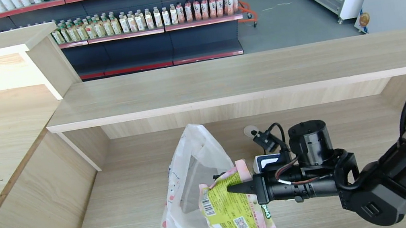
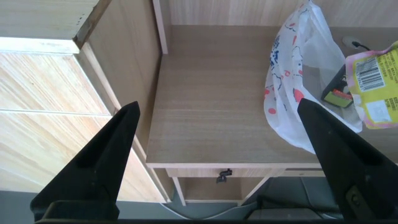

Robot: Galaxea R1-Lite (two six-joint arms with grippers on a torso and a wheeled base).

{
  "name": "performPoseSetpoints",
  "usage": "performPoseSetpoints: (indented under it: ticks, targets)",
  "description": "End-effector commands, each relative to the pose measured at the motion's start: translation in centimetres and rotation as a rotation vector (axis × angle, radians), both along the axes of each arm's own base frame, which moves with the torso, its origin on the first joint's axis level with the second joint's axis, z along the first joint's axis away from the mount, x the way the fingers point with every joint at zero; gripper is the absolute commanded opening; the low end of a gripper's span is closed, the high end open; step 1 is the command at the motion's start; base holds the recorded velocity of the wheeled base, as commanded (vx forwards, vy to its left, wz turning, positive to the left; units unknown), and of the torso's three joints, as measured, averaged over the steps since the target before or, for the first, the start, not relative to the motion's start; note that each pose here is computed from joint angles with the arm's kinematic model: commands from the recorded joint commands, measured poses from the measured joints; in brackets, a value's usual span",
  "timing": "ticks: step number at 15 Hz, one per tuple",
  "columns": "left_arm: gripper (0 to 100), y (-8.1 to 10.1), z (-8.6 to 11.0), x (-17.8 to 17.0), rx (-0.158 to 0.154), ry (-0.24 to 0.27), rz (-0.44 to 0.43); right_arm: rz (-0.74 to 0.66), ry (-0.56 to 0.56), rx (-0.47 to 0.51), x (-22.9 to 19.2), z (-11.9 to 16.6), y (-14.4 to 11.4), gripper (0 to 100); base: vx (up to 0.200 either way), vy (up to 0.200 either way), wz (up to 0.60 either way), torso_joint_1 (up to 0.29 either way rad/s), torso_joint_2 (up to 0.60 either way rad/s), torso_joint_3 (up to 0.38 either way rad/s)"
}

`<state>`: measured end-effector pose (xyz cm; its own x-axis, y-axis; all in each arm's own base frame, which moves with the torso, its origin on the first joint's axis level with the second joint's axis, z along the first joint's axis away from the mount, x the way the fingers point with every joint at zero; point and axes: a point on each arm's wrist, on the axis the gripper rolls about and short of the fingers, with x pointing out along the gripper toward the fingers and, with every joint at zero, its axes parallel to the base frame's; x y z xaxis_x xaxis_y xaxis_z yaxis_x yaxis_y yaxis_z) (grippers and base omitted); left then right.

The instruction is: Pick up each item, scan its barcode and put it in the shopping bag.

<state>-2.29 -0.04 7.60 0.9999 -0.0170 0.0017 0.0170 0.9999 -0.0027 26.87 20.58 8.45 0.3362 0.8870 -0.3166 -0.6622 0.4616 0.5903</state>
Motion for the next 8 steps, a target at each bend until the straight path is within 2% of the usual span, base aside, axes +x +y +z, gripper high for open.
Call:
performPoseSetpoints:
  ticks: [1, 8]
  targets:
    - [100, 0.0, 0.0, 0.0, 0.000, 0.000, 0.000, 0.006, 0.026, -0.033, 0.4, -1.7, 0.3, 0, 0.000, 0.000, 0.00, 0.000, 0.00, 0.000]
    - [100, 0.0, 0.0, 0.0, 0.000, 0.000, 0.000, 0.027, -0.017, 0.036, 2.6, -1.0, 2.3, 0, 0.000, 0.000, 0.00, 0.000, 0.00, 0.000]
